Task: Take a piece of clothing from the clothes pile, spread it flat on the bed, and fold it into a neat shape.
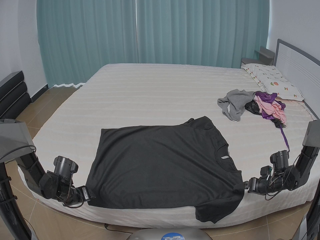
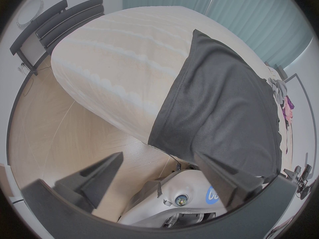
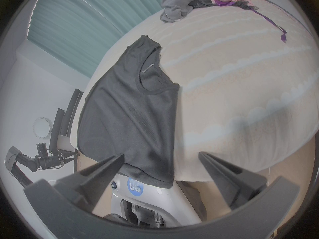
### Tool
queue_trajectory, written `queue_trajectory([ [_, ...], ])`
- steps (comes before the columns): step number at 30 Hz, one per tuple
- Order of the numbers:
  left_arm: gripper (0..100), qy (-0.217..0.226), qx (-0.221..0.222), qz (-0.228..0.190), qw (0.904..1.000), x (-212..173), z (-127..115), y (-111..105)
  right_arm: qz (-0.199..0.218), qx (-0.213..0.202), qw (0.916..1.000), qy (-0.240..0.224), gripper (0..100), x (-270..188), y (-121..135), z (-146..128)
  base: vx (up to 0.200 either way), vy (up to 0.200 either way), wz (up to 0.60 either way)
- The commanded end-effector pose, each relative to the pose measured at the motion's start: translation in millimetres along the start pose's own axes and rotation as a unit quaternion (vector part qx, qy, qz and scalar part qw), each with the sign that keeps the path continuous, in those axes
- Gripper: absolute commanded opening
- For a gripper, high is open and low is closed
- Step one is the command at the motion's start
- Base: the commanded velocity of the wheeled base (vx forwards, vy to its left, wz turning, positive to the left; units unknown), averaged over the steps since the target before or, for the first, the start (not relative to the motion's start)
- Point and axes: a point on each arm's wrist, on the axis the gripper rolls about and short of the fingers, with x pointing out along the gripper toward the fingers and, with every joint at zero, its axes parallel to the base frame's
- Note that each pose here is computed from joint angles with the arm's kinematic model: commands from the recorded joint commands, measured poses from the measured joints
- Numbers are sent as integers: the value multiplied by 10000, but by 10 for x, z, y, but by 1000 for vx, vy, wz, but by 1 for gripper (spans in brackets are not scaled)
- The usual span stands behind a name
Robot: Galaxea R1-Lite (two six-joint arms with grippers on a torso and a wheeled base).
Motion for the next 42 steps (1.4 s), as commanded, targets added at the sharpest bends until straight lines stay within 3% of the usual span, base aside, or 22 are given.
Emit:
queue_trajectory([
  [1, 100, -107, -57, -38, 9999, -17, 56, -4, 150, 25, 9996, -232, 100, -91, 103, 59, 0, 0, 0],
  [9, 100, -445, -217, -393, 9980, -158, 192, -33, 730, 760, 9927, -589, 100, -97, 436, 31, 0, 0, 0],
  [14, 100, -500, -432, -588, 9961, -192, 244, -68, 739, 987, 9883, -898, 100, -97, 461, 11, 0, 0, 0],
  [23, 100, -494, -703, -700, 9938, -178, 307, -59, 676, 1112, 9877, -869, 100, -61, 402, -15, 0, 0, 0],
  [35, 100, -429, -753, -773, 9932, -171, 327, -35, 663, 1209, 9869, -834, 100, -49, 393, -26, 0, 200, 0],
  [42, 100, -442, -752, -781, 9931, -175, 333, -38, 661, 1218, 9871, -806, 100, -50, 392, -39, 0, 0, 0],
])
